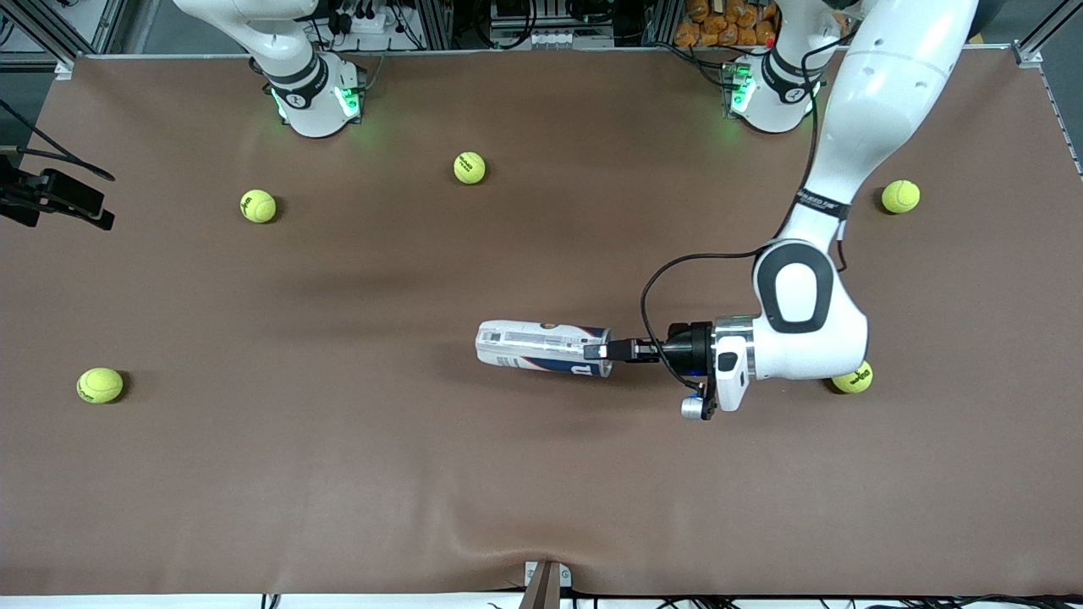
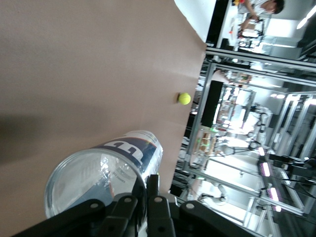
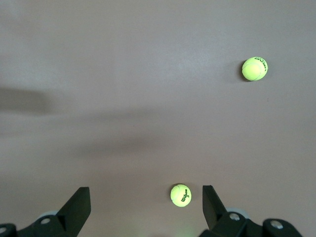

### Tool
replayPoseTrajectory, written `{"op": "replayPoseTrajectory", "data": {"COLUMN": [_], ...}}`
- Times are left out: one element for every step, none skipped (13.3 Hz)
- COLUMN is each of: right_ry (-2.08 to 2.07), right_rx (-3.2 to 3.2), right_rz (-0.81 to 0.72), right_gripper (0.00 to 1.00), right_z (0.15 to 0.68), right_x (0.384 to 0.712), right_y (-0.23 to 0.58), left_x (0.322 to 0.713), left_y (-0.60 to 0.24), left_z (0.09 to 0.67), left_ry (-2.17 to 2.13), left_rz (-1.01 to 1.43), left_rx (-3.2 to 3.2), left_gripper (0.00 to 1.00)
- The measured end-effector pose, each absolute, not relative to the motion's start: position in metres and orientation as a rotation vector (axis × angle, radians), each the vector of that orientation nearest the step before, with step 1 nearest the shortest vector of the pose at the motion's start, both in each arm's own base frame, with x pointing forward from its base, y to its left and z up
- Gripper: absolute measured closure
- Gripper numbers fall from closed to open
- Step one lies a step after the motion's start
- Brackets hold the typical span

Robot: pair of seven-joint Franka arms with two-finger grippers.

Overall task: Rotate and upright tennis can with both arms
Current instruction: 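Lift the can's open end with the left gripper, tilting it upward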

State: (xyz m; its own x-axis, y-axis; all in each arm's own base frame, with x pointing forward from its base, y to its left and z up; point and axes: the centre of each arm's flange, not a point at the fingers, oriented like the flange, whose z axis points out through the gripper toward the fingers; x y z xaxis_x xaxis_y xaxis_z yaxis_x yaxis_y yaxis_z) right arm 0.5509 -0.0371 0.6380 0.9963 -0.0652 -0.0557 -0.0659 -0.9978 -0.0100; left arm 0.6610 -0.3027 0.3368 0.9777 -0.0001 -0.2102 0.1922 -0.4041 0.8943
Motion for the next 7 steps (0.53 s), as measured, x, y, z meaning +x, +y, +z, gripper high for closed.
{"op": "replayPoseTrajectory", "data": {"right_ry": [0.103,0.103,0.103,0.103,0.103,0.103,0.103], "right_rx": [-3.127,-3.127,-3.127,-3.127,-3.127,-3.127,-3.127], "right_rz": [0.087,0.087,0.087,0.087,0.087,0.086,0.086], "right_gripper": [0.00,0.00,0.00,0.00,0.00,0.00,0.00], "right_z": [0.638,0.638,0.638,0.638,0.638,0.638,0.638], "right_x": [0.551,0.551,0.551,0.551,0.551,0.551,0.551], "right_y": [-0.037,-0.037,-0.037,-0.037,-0.037,-0.037,-0.037], "left_x": [0.661,0.661,0.662,0.663,0.663,0.661,0.657], "left_y": [-0.305,-0.309,-0.312,-0.317,-0.323,-0.331,-0.340], "left_z": [0.344,0.351,0.359,0.367,0.376,0.384,0.388], "left_ry": [0.113,0.085,0.064,0.050,0.034,0.018,-0.001], "left_rz": [-0.211,-0.208,-0.205,-0.202,-0.194,-0.186,-0.181], "left_rx": [2.024,2.081,2.142,2.200,2.253,2.302,2.348], "left_gripper": [0.95,0.95,0.95,0.95,0.95,0.95,0.95]}}
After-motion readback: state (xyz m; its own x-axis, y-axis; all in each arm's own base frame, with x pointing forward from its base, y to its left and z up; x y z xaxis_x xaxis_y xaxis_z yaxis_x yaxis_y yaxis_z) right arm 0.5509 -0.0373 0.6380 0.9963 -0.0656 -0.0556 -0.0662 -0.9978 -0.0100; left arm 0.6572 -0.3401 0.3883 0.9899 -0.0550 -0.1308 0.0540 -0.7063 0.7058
